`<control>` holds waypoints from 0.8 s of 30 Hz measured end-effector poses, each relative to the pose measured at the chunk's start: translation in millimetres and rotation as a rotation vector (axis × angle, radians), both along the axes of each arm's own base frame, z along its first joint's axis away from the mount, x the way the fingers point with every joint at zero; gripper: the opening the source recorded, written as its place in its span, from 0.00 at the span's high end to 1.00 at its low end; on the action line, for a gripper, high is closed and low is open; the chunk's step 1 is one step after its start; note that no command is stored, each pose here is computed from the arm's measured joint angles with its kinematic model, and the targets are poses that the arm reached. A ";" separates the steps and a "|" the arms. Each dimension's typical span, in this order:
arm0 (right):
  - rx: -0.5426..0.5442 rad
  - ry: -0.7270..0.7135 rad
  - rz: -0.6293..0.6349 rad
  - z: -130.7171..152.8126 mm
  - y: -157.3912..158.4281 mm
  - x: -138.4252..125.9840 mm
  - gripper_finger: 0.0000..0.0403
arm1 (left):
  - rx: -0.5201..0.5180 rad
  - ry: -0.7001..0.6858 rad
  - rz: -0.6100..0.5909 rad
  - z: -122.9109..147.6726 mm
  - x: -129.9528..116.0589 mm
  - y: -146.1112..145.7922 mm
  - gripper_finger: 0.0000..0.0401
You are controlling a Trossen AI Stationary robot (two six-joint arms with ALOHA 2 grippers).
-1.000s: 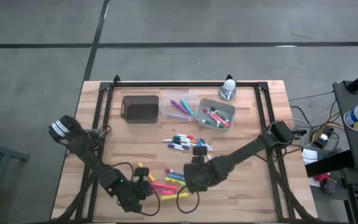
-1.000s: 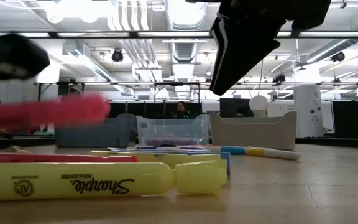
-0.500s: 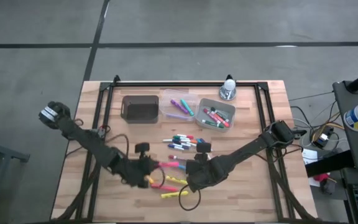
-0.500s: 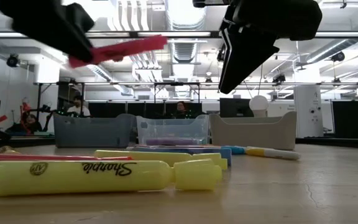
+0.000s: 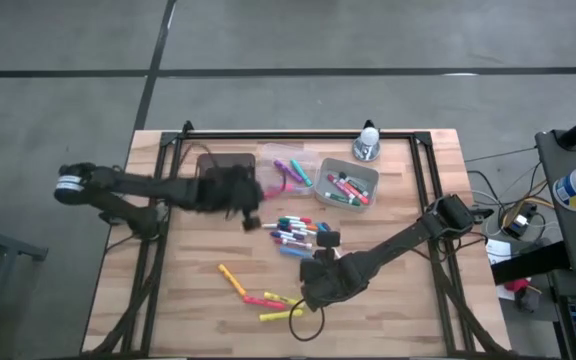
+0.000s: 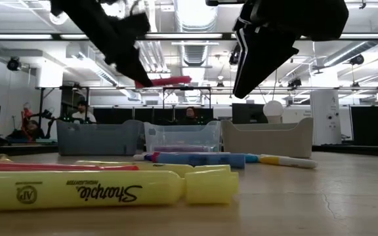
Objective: Pick & Place Markers
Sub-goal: Put the pink highlighter into the transparent bin
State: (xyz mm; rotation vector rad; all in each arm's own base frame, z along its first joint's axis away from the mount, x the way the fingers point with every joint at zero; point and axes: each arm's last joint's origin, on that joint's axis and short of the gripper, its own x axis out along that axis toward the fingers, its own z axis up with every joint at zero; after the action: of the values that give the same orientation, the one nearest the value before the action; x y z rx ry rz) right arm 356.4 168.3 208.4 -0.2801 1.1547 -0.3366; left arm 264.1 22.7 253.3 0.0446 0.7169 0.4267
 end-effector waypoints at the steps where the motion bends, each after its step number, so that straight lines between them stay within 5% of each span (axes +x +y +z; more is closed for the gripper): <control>1: 0.000 0.000 0.000 -0.1 0.2 -0.1 0.84 | -0.018 -0.014 0.027 1.0 0.5 12.7 0.85; 11: -0.002 0.004 0.001 -2.0 0.1 -0.6 0.85 | -0.229 -0.127 0.066 -9.0 5.1 105.4 0.84; 24: -0.006 0.021 -0.027 -11.0 -2.0 -4.7 0.85 | -0.246 0.049 0.051 -44.2 47.4 130.4 0.83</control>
State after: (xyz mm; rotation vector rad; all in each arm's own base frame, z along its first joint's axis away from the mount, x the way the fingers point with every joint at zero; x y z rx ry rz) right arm 351.7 166.3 197.4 -0.2746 1.1789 -0.3619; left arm 311.5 153.1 209.1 -0.1957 0.8162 0.3847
